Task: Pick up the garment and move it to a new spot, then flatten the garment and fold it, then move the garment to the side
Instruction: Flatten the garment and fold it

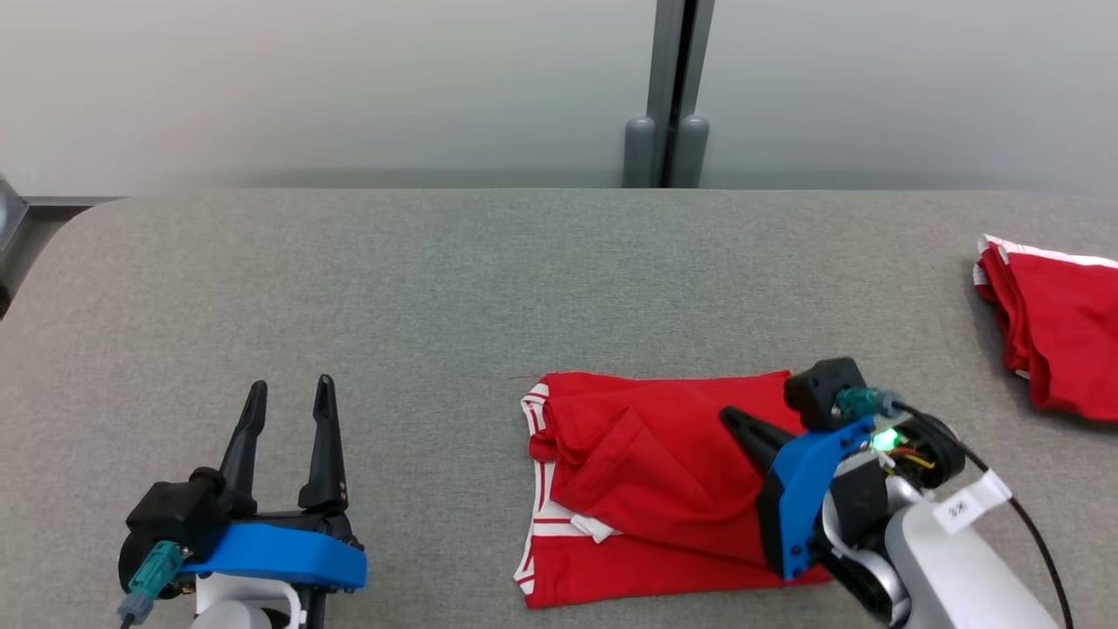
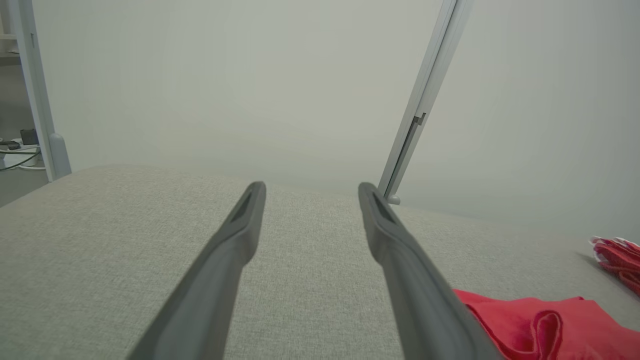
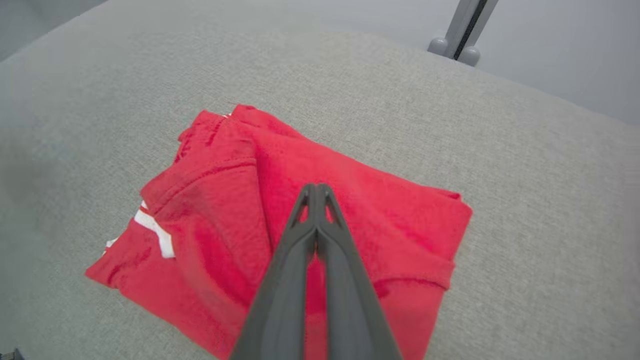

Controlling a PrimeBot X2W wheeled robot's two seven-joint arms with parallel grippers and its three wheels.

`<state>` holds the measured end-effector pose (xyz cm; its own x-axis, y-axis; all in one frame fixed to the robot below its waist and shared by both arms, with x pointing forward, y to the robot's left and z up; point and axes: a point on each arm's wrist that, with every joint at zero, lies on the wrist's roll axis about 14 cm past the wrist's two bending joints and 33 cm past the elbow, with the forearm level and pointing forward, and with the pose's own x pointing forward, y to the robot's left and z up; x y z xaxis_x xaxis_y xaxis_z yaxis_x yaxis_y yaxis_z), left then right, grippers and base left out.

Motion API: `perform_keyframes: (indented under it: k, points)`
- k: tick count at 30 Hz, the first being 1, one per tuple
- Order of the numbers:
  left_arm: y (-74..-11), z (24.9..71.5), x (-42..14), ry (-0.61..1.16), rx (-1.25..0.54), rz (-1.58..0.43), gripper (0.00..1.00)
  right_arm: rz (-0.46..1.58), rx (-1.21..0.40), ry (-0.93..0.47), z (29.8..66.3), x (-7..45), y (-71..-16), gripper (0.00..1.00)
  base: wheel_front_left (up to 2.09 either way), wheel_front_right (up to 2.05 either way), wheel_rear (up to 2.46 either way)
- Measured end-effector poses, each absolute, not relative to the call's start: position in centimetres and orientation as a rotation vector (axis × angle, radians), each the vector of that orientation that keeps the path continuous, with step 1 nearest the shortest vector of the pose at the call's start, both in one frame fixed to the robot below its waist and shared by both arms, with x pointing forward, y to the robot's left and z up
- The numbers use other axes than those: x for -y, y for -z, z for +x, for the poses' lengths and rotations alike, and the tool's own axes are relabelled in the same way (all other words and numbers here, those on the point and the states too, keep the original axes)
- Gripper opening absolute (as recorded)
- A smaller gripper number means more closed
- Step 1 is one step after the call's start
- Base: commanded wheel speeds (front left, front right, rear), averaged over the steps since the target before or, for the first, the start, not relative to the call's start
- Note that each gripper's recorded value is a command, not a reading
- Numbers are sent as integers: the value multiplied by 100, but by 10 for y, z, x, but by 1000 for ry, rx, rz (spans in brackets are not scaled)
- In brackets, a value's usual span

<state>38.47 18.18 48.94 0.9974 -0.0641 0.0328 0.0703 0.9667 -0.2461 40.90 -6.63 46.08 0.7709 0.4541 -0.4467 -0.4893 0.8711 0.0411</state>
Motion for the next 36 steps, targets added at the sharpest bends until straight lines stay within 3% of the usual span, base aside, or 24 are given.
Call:
perform_keyframes:
  k: [3,10,20,24,27,28,29,30,36]
  points:
    - [-488,382,-181,68,20,-249,100,-117,-500,-522,417,65,-451,0,0,0,0]
    - [-485,377,-189,46,10,-245,100,-206,-610,-643,397,34,-410,0,0,0,0]
    - [-487,378,-189,48,19,-248,100,-91,-665,-973,306,-61,-401,0,0,0,0]
    - [-486,382,-186,59,14,-251,100,28,-588,-1068,290,-93,-428,0,0,0,0]
    - [-487,385,-184,62,17,-257,100,132,-455,-1042,313,-97,-463,0,0,0,0]
    - [-487,386,-185,61,18,-258,100,171,-394,-1009,325,-93,-476,9,0,0,0]
    - [-488,386,-185,60,21,-258,100,200,-342,-974,337,-86,-488,45,0,0,0]
    - [-489,387,-185,60,25,-257,100,223,-284,-926,350,-76,-499,100,0,0,0]
    - [-498,387,-184,65,49,-265,100,224,-19,-548,411,32,-539,100,0,0,0]
